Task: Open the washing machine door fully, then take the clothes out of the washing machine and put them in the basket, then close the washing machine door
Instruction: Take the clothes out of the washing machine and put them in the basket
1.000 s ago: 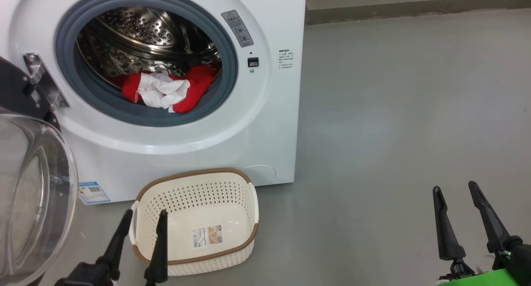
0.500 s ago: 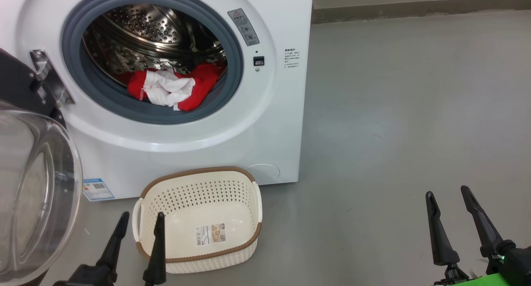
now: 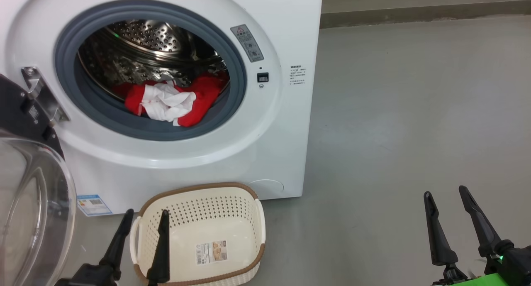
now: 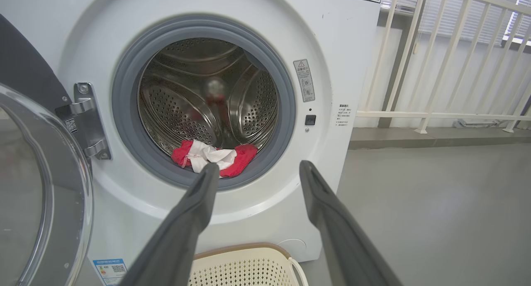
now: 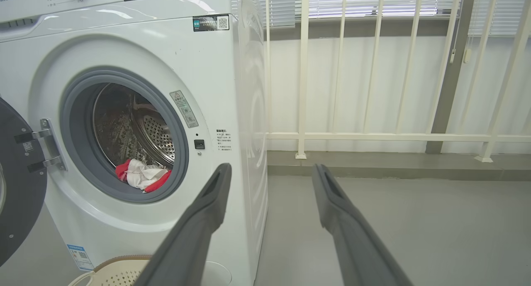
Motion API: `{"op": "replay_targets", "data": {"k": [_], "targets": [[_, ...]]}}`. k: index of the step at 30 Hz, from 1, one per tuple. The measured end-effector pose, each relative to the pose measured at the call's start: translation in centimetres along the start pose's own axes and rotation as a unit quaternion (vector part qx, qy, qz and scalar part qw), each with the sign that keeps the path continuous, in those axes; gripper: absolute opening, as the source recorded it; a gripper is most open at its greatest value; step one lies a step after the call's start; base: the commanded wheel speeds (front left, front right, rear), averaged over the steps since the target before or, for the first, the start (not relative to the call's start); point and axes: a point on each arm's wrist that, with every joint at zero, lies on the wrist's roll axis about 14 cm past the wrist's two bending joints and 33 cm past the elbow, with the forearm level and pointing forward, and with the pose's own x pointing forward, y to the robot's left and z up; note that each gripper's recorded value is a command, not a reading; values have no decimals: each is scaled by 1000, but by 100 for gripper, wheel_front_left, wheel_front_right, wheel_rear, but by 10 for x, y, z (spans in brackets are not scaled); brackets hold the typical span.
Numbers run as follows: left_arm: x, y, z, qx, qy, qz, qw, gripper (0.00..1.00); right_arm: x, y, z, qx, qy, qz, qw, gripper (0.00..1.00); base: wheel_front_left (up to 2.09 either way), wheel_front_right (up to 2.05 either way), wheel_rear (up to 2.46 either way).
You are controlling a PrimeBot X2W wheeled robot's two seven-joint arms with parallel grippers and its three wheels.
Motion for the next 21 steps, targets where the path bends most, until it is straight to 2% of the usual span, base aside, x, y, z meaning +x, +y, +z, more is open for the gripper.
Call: {"op": "replay_targets", "data": {"k": [6,21], "targets": [[0,1,-2,-2,2,2,1000,100,2,1,-2,0,3,2,1000,100,56,-56,0],[0,4,-3,1,4,14,1000,100,4,4,-5,1,8,7,1000,100,1,-1,0]]}}
